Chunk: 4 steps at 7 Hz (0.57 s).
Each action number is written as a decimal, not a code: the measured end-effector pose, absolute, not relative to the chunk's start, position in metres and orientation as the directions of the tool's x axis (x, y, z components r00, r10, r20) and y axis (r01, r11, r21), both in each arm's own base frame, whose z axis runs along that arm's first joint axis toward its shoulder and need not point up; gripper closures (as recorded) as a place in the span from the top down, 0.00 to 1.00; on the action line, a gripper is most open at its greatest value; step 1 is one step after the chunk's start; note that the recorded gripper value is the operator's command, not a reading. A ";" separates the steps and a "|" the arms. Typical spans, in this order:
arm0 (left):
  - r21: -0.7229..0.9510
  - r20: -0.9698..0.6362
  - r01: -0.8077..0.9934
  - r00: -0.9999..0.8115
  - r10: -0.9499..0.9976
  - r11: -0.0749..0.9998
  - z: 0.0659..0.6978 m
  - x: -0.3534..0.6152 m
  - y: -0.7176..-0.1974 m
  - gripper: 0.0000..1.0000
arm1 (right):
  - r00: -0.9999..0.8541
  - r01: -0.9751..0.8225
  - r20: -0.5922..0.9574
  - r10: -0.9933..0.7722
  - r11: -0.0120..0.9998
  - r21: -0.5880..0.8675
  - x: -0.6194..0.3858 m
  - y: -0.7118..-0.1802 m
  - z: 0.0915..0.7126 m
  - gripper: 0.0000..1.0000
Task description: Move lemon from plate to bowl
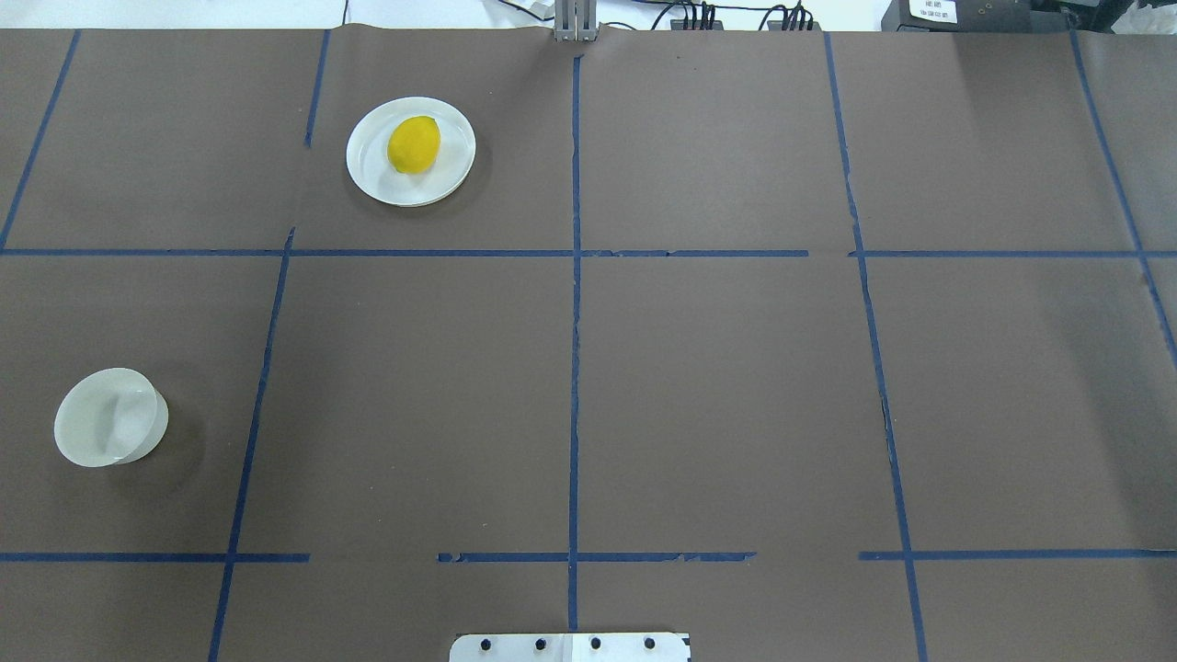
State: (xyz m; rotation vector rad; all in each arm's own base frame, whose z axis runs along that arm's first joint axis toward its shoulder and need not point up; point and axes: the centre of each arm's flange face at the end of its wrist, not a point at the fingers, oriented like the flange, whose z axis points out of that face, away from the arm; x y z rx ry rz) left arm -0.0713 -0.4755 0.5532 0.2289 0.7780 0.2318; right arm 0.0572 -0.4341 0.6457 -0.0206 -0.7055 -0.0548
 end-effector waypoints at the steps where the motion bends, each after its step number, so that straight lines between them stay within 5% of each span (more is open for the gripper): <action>1: 0.361 -0.640 -0.138 0.683 0.353 0.922 0.515 -0.060 -0.491 1.00 | 0.760 0.057 0.649 -0.043 0.998 0.000 0.057 -0.434 0.646 1.00; 4: 0.464 -0.610 -0.263 0.597 0.520 0.846 0.420 0.063 -0.549 1.00 | 0.760 0.057 0.648 -0.043 0.998 0.000 0.057 -0.434 0.646 1.00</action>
